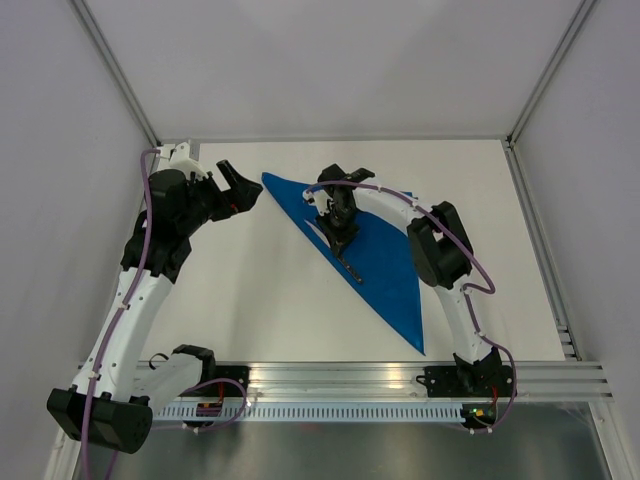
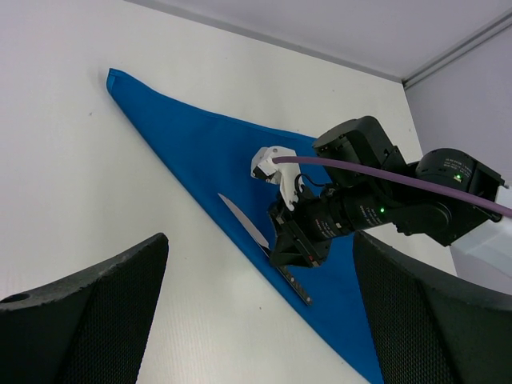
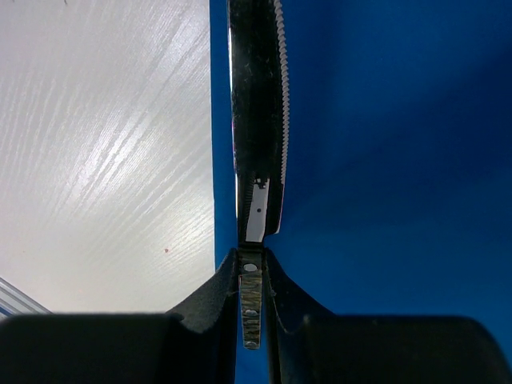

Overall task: Fold the napkin, place the utensils inside, and roll it up
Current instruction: Place the utensil onto the napkin, then fold the napkin

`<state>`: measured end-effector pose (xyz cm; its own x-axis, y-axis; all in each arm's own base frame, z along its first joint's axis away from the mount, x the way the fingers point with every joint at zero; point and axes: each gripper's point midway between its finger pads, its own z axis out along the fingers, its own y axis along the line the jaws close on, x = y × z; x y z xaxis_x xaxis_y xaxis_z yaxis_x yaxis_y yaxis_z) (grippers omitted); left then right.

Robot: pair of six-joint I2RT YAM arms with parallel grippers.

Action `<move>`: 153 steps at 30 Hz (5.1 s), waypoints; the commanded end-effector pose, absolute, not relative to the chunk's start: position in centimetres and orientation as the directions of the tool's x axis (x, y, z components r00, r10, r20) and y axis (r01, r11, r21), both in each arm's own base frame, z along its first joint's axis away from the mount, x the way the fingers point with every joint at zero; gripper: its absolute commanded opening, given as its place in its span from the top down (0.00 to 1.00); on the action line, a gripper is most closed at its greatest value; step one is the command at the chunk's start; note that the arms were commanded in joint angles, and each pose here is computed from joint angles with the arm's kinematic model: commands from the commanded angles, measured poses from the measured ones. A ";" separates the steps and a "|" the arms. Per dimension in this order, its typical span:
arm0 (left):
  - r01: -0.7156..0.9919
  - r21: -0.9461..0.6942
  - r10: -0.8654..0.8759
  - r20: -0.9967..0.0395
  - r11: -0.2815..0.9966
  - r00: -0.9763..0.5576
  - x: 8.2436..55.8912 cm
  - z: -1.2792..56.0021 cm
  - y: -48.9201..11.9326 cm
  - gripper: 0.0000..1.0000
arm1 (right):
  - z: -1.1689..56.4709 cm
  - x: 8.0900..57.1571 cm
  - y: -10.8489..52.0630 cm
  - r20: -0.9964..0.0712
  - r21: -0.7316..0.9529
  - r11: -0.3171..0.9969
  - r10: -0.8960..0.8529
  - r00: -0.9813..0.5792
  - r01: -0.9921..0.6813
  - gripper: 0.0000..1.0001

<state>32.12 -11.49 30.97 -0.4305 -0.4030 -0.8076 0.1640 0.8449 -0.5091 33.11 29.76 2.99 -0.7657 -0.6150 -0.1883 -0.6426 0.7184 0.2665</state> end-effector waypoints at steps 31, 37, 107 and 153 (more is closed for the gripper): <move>0.168 -0.486 -0.382 -0.821 0.858 -0.425 32.4 30.5 -11.2 0.00 | 2.4 34.1 29.6 -0.147 0.216 0.790 -0.555 -0.819 -0.574 0.82; 0.172 -0.482 -0.379 -0.825 0.859 -0.420 32.5 30.6 -11.2 0.00 | 4.0 34.6 30.1 -0.192 0.216 0.777 -0.560 -0.806 -0.592 0.62; 0.792 0.605 0.313 -0.769 0.079 0.557 7.3 4.6 -50.2 0.38 | 19.1 41.8 1.8 -0.657 0.405 0.904 0.185 -0.731 -0.135 0.70; 0.861 -0.143 0.042 -0.981 0.489 -0.187 20.3 13.7 -47.7 0.98 | 18.5 41.4 2.2 -0.639 0.424 0.894 0.185 -0.747 -0.142 0.77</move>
<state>19.37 -47.93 11.51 0.0435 0.1887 -0.9811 0.8772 0.4627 0.1279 41.03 1.85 18.24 -0.7552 0.1798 -0.6303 -0.1225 0.9060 0.4052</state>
